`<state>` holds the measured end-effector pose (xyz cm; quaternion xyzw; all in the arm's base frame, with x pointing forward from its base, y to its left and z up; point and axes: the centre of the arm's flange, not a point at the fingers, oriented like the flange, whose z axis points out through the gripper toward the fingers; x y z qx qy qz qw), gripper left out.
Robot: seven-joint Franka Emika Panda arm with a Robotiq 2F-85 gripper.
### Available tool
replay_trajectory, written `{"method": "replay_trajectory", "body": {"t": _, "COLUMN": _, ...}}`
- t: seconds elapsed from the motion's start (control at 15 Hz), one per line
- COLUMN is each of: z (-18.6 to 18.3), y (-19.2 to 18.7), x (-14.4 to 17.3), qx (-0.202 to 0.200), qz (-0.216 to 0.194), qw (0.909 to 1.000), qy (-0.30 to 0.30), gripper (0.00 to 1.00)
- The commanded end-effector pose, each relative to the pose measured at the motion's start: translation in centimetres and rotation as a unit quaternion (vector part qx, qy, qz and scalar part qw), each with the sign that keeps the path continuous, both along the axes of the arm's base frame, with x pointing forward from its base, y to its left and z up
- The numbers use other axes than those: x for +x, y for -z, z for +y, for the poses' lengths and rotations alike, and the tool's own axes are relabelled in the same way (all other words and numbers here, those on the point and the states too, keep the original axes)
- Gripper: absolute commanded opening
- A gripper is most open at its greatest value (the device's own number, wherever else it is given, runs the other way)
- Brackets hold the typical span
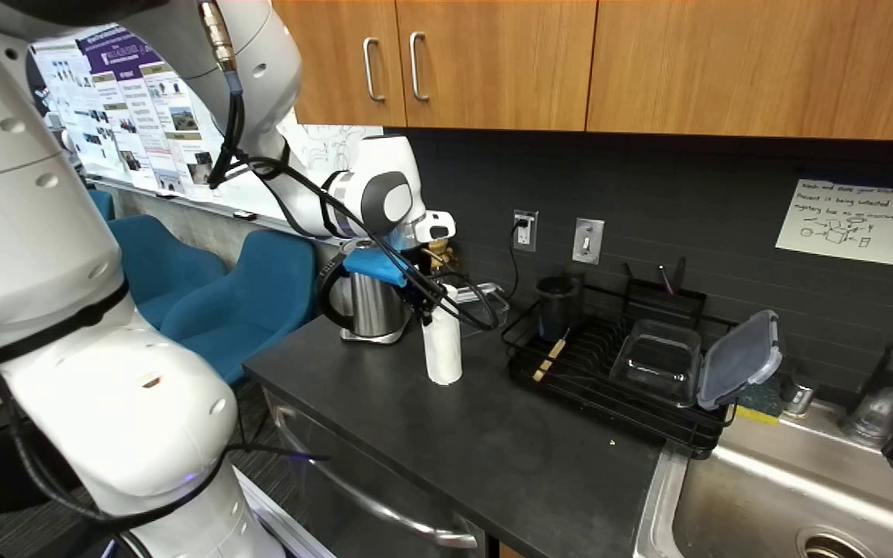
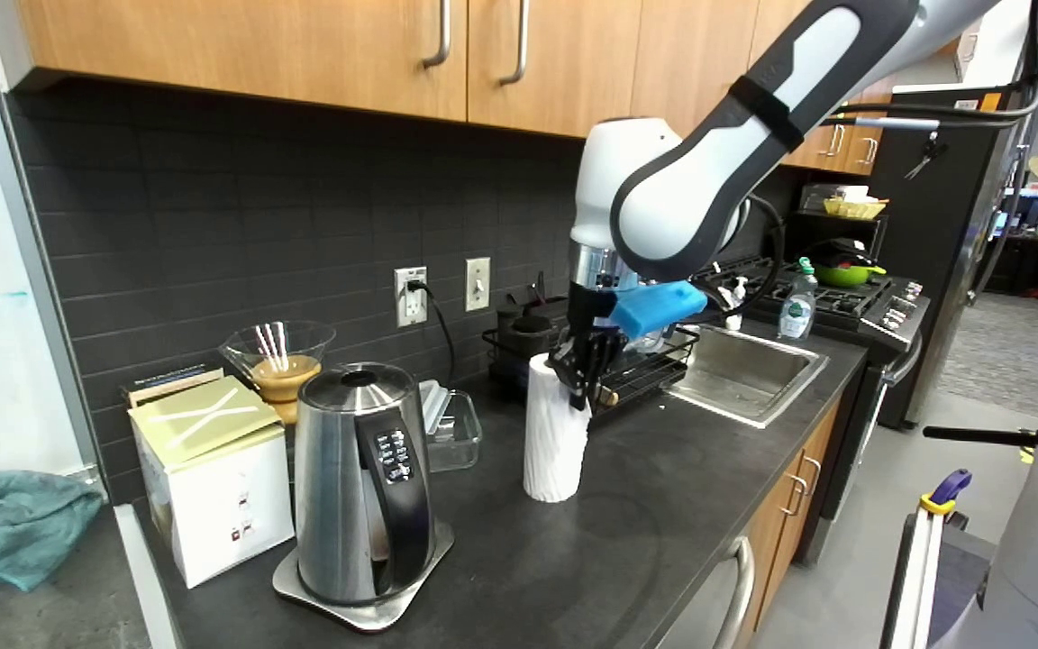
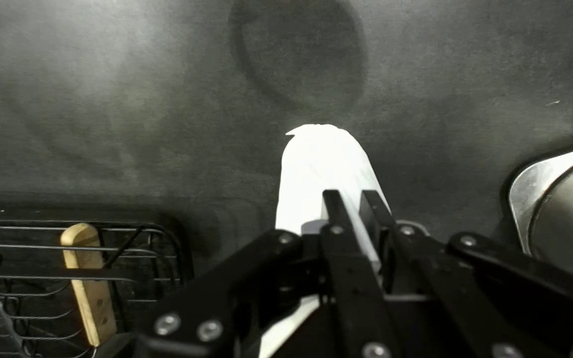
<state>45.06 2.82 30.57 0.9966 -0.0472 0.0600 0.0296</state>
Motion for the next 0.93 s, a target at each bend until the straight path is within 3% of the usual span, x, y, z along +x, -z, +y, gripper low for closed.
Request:
{"method": "replay_trajectory", "body": {"t": 0.0, "z": -0.1, "y": -0.1, "x": -0.1, "qx": 0.004, "qz": -0.004, "qw": 1.0000, "qy": -0.006, "gripper": 0.00}}
{"method": "replay_trajectory", "body": {"t": 0.87, "z": 1.3, "y": -0.5, "x": -0.6, "qx": 0.002, "qz": -0.009, "qw": 0.9999, "qy": -0.008, "gripper": 0.00}}
